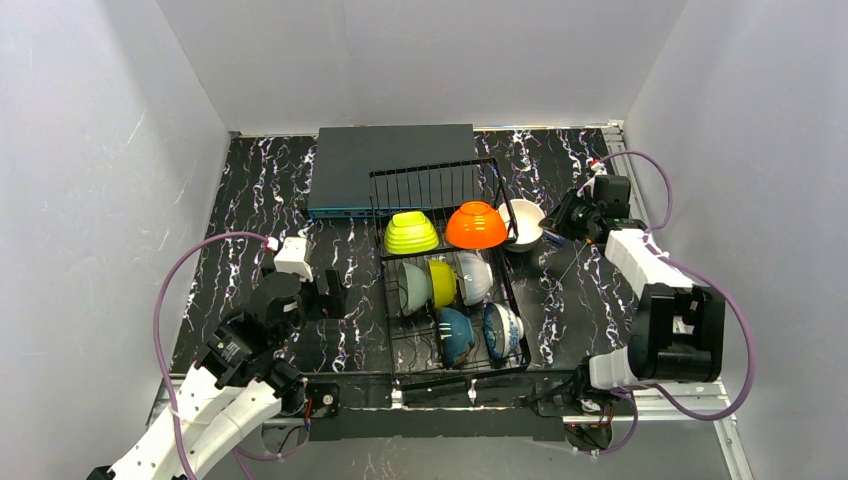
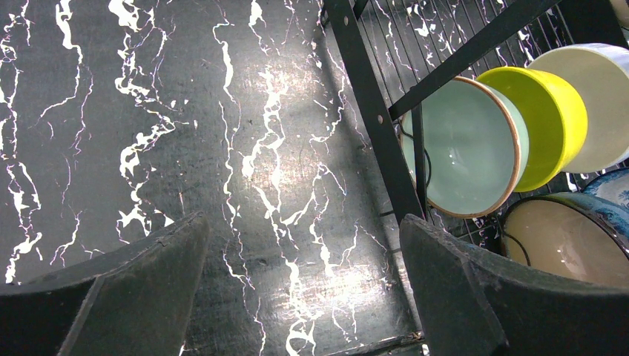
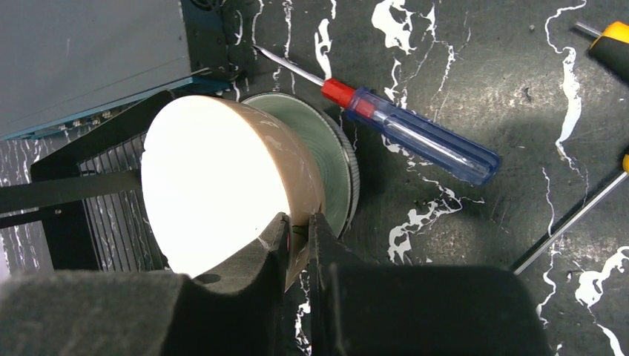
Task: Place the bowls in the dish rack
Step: Pick up the bowl from the center of the board.
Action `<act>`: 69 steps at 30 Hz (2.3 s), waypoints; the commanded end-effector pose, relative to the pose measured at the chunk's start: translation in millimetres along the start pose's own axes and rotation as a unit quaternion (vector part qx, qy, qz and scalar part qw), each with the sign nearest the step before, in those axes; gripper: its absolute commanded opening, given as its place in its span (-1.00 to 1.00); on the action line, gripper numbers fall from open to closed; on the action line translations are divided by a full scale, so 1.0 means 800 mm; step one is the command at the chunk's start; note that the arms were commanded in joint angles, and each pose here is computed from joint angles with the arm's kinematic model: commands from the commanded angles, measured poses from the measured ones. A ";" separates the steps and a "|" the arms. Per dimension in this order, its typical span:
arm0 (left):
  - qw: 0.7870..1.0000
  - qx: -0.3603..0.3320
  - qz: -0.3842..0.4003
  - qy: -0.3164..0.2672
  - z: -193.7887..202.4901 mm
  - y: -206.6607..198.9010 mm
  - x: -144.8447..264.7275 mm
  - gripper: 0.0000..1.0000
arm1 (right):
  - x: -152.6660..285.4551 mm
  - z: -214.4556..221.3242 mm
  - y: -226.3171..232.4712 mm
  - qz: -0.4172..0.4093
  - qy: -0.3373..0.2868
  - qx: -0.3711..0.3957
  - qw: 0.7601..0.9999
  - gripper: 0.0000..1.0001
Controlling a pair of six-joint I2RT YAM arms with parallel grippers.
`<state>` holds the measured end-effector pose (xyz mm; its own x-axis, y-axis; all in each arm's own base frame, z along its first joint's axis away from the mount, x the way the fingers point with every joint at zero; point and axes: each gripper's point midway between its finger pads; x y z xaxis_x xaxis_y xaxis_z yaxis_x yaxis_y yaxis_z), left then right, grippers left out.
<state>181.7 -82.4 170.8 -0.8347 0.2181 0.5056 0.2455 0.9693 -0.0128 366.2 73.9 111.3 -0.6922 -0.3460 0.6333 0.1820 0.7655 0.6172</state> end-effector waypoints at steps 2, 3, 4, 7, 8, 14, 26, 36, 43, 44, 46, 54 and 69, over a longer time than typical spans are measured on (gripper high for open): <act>1.000 -0.001 -0.005 -0.001 0.002 0.003 -0.001 0.96 | 0.033 -0.037 0.054 -0.054 -0.048 0.039 0.997 -0.97; 1.000 -0.001 -0.004 -0.001 0.001 0.003 -0.001 0.96 | 0.034 -0.033 0.057 -0.055 -0.046 0.044 0.996 -0.97; 1.000 -0.001 -0.004 -0.001 0.001 0.003 -0.001 0.96 | 0.035 -0.029 0.061 -0.056 -0.044 0.048 0.996 -0.97; 1.000 -0.001 -0.005 -0.002 0.001 0.003 -0.001 0.96 | 0.041 -0.031 0.064 -0.057 -0.053 0.054 0.996 -0.97; 1.000 -0.001 -0.004 -0.002 0.001 0.003 -0.001 0.96 | 0.042 -0.031 0.065 -0.058 -0.054 0.056 0.995 -0.97; 1.000 0.000 -0.004 -0.004 0.000 0.003 0.000 0.96 | 0.056 -0.030 0.064 -0.055 -0.076 0.072 0.993 -0.97; 1.000 -0.001 -0.003 -0.004 0.001 0.003 0.001 0.96 | 0.095 -0.067 0.053 0.033 -0.142 0.053 0.988 -0.97; 1.000 -0.001 -0.003 -0.005 0.000 0.003 0.001 0.96 | 0.148 -0.095 0.094 0.007 -0.187 0.071 0.980 -0.97; 1.000 -0.009 0.013 -0.008 -0.003 -0.004 0.002 0.96 | 0.166 -0.071 0.090 0.013 -0.157 0.083 0.984 -0.97; 1.000 -0.014 0.024 -0.010 -0.005 -0.008 0.002 0.96 | 0.166 -0.064 0.085 0.017 -0.148 0.085 0.985 -0.97; 0.998 -0.025 0.051 -0.014 -0.008 -0.020 0.003 0.96 | 0.168 -0.050 0.075 0.029 -0.129 0.093 0.987 -0.97; 0.978 -0.047 0.195 -0.058 -0.023 -0.080 0.015 0.96 | 0.195 -0.011 0.062 0.027 -0.111 0.105 0.988 -0.97; 0.889 -0.073 0.428 -0.147 -0.044 -0.169 0.076 0.89 | 0.205 0.069 0.088 -0.077 -0.001 0.093 0.993 -0.97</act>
<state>133.6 -185.9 214.2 -0.5384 0.8205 0.1920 0.8040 0.5685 -0.1746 231.9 75.9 210.8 -0.7029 -0.3291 0.6306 0.0663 0.8524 0.5187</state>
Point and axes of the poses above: each gripper's point midway between its finger pads, its own x axis back along the fingers, its own y axis along the line the jaws close on, z = x × y, and after that the axes turned 10 degrees about -x, right-handed
